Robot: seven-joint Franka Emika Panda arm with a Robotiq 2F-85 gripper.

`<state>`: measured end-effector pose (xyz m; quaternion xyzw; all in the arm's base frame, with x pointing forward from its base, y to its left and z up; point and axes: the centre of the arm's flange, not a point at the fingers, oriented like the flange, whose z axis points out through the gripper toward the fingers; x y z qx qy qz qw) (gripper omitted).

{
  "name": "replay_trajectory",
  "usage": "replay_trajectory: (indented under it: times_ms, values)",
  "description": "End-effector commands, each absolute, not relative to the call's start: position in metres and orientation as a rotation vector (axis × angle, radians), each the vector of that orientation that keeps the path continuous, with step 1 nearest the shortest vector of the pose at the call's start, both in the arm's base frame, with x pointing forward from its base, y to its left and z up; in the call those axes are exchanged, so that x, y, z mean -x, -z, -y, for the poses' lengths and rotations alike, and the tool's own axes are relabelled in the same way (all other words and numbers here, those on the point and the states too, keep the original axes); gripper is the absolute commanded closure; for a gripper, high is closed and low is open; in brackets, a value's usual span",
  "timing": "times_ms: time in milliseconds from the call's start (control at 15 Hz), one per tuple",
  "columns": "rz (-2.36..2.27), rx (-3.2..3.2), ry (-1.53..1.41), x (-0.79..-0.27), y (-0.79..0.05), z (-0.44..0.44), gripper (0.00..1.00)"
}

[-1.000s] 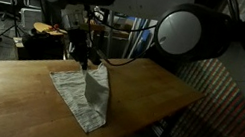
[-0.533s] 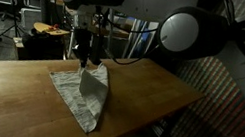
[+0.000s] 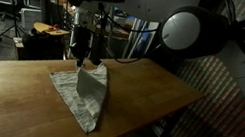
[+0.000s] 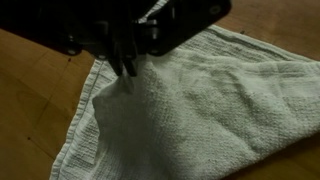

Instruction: Fold the towel twice diagonally

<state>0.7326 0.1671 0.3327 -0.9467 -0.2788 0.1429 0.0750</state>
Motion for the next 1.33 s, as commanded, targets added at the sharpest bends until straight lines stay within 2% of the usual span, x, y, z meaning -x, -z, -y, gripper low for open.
replay_trajectory:
  times_ms: [0, 533, 1267]
  values:
    - [0.884, 2.815, -0.333, -0.724, -0.347, -0.199, 0.98]
    - [1.094, 2.842, -0.183, -0.725, -0.334, -0.253, 0.98]
    - [1.020, 2.873, -0.183, -0.731, -0.300, -0.224, 0.97]
